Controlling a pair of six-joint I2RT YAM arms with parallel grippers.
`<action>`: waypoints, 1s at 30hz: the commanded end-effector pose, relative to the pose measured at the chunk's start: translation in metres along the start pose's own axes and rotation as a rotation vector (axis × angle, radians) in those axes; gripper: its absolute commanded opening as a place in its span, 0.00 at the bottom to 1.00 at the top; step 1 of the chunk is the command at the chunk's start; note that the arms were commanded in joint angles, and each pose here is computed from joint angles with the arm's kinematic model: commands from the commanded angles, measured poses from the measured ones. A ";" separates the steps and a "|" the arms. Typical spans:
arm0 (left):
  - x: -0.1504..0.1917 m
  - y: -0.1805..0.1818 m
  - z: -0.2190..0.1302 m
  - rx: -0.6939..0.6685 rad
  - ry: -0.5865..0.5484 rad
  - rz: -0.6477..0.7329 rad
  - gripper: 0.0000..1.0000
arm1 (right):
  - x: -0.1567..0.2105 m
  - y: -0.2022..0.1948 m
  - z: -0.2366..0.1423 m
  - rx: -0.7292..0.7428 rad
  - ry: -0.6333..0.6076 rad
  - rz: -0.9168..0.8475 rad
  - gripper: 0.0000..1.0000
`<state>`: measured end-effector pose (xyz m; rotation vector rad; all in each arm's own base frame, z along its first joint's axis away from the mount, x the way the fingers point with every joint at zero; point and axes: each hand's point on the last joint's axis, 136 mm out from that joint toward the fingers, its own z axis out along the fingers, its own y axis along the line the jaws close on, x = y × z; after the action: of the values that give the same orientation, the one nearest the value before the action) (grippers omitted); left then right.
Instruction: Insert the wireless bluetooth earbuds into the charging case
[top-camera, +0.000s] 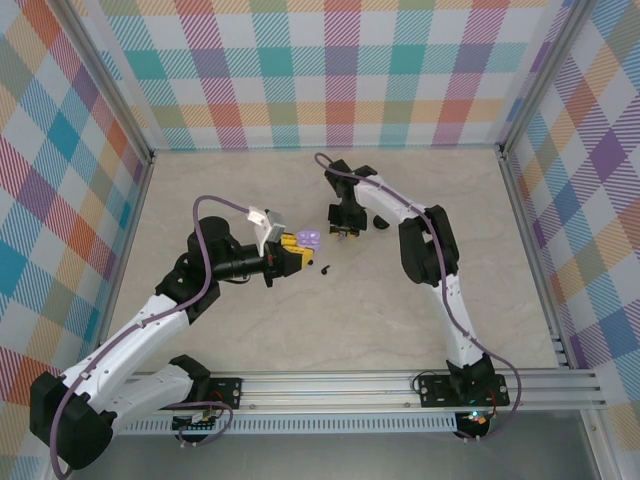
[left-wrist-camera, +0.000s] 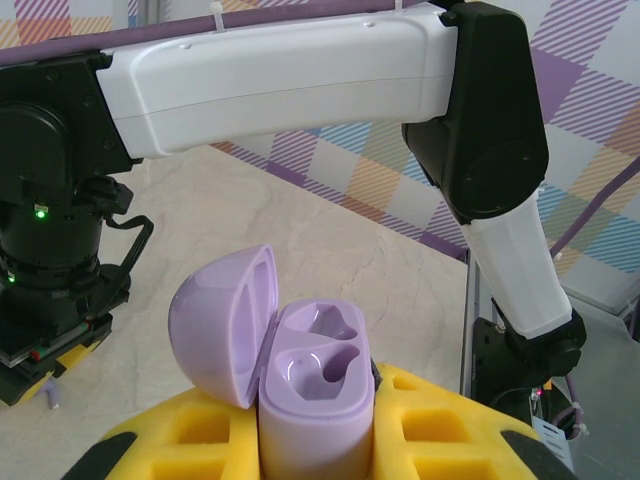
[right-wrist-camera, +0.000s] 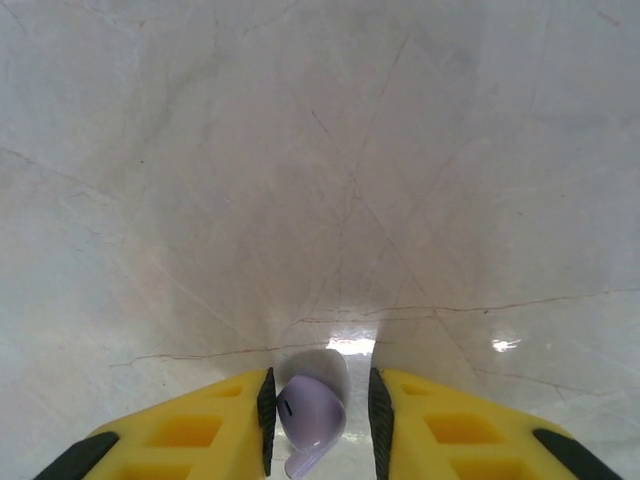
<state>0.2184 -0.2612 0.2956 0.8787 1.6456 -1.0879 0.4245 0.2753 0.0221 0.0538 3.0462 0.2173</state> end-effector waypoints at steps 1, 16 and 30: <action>-0.007 -0.008 -0.002 0.013 -0.020 0.028 0.19 | 0.012 -0.002 0.012 0.053 0.048 -0.039 0.29; -0.006 -0.007 -0.004 0.001 -0.019 0.026 0.19 | 0.021 0.031 0.003 -0.040 0.066 -0.360 0.27; -0.009 -0.006 -0.003 0.002 -0.025 0.027 0.19 | 0.030 0.026 0.000 0.019 0.077 -0.270 0.46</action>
<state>0.2193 -0.2593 0.2981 0.8670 1.6412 -1.0730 0.4037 0.3039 0.0229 -0.4908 3.0302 0.1941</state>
